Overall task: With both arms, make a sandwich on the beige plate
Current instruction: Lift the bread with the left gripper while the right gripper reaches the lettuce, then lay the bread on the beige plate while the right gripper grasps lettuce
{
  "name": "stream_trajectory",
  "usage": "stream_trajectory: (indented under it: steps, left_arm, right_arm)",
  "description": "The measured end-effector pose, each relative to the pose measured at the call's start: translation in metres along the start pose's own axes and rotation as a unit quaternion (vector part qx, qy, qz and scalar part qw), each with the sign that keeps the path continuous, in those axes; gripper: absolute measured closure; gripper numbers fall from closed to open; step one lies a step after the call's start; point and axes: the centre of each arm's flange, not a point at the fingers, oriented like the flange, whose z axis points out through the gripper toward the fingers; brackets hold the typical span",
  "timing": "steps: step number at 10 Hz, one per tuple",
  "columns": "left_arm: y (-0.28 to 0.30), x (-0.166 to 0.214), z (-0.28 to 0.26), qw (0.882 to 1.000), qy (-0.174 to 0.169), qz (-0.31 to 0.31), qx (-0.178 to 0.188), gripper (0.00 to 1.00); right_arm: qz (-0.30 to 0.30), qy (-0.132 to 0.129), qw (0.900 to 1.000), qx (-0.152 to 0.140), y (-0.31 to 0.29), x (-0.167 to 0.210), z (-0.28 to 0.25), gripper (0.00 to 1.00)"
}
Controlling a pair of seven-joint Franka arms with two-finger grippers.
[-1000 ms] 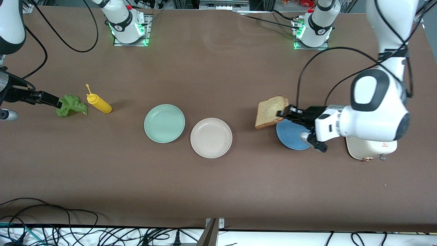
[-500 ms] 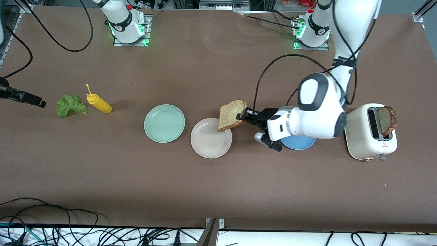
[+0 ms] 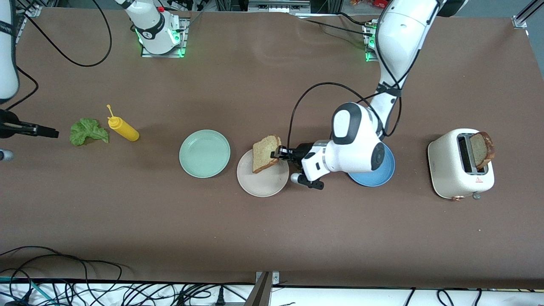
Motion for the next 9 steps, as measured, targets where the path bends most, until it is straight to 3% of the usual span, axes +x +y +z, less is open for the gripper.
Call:
stream_trajectory:
  steps: [2,5,7,9]
  left_arm:
    - [-0.007,0.001,0.022,1.0,0.018,-0.018,-0.009,0.91]
    - [-0.019,0.004,0.041,0.999,0.035,-0.023,0.002,0.91]
    - [-0.023,0.007,0.048,0.999,0.043,-0.023,0.006,0.91]
    - [-0.033,0.017,0.047,0.998,0.055,-0.025,0.01,0.82]
  right_arm:
    - [-0.022,-0.011,1.0,0.001,0.005,-0.005,0.059,0.0]
    - [-0.083,0.002,0.997,0.0,0.034,-0.037,0.163,0.0]
    - [-0.117,-0.007,0.993,0.002,0.043,-0.057,0.205,0.0]
    - [-0.161,-0.014,0.987,0.002,0.047,-0.059,0.235,0.0]
